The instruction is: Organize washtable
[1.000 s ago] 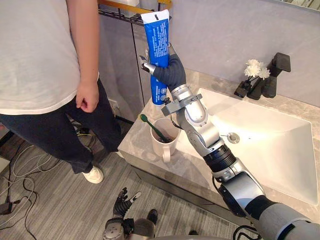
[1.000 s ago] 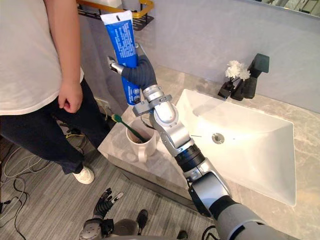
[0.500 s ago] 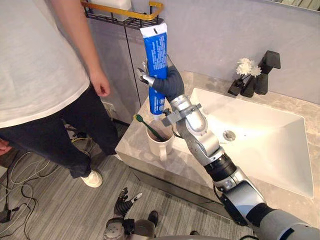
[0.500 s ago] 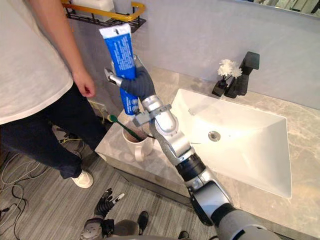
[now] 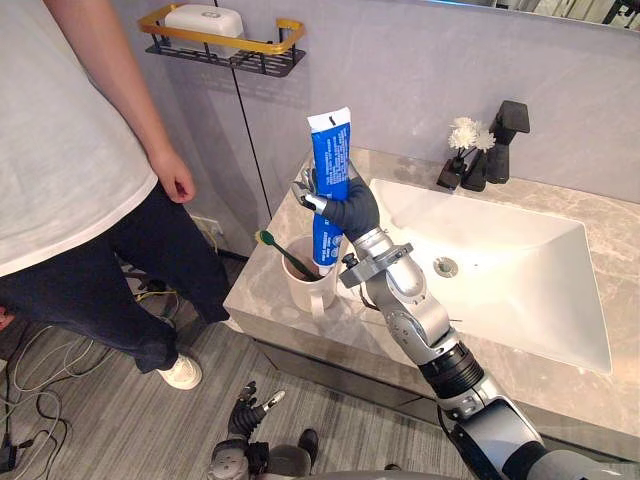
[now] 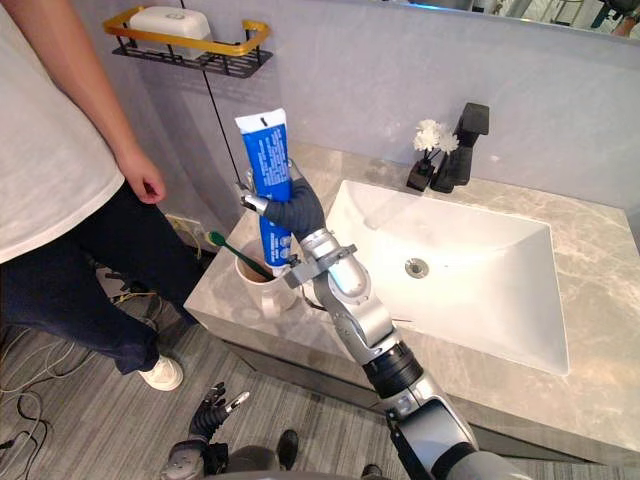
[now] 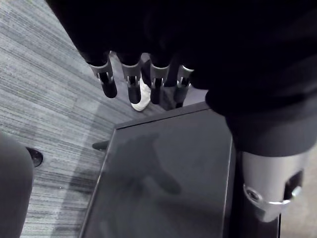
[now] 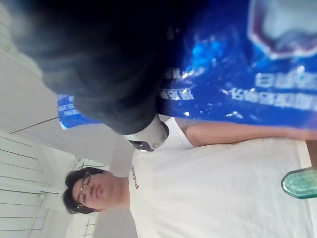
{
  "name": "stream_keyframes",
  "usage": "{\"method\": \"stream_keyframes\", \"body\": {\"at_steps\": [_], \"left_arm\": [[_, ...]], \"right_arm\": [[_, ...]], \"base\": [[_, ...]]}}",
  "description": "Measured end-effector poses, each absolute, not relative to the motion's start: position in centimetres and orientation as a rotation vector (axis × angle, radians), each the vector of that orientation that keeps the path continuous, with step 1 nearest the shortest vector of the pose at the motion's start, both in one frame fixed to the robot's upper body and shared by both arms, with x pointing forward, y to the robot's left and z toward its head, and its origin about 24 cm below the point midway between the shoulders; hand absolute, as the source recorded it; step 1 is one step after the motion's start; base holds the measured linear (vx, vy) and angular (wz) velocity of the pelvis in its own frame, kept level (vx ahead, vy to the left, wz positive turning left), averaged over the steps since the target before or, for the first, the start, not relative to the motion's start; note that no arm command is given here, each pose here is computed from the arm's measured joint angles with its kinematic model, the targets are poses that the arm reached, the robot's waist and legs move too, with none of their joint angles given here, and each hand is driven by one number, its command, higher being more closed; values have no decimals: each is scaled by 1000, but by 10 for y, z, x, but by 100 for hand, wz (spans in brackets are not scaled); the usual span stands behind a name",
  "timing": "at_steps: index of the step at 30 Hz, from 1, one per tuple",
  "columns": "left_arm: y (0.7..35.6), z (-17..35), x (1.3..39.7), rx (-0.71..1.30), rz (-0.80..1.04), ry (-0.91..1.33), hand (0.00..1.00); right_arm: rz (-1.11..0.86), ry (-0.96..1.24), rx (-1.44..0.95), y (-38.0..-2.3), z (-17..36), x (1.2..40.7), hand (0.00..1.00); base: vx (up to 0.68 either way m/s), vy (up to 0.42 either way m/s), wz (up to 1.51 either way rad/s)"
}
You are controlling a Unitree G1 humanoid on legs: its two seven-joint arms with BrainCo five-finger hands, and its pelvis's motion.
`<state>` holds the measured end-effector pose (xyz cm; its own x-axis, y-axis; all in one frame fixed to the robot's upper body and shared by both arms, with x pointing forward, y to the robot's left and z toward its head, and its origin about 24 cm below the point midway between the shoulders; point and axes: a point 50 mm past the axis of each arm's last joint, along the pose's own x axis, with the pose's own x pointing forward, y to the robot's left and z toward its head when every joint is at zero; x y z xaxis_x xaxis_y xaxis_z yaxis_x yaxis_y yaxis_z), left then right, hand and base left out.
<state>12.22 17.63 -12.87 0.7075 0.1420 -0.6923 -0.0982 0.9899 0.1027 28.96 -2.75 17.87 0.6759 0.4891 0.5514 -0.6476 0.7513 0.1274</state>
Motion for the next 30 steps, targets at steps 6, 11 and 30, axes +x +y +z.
{"method": "stream_keyframes", "body": {"at_steps": [6,11,30], "left_arm": [[176,-129,122,60,133,773,0],[176,-129,122,60,133,772,0],[176,-129,123,56,115,771,0]], "right_arm": [[646,-522,310,-28,179,290,100],[640,-519,310,-28,178,290,100],[594,-445,236,-29,157,297,100]], "base": [[2,0,2],[-21,-2,3],[-7,-1,2]]}}
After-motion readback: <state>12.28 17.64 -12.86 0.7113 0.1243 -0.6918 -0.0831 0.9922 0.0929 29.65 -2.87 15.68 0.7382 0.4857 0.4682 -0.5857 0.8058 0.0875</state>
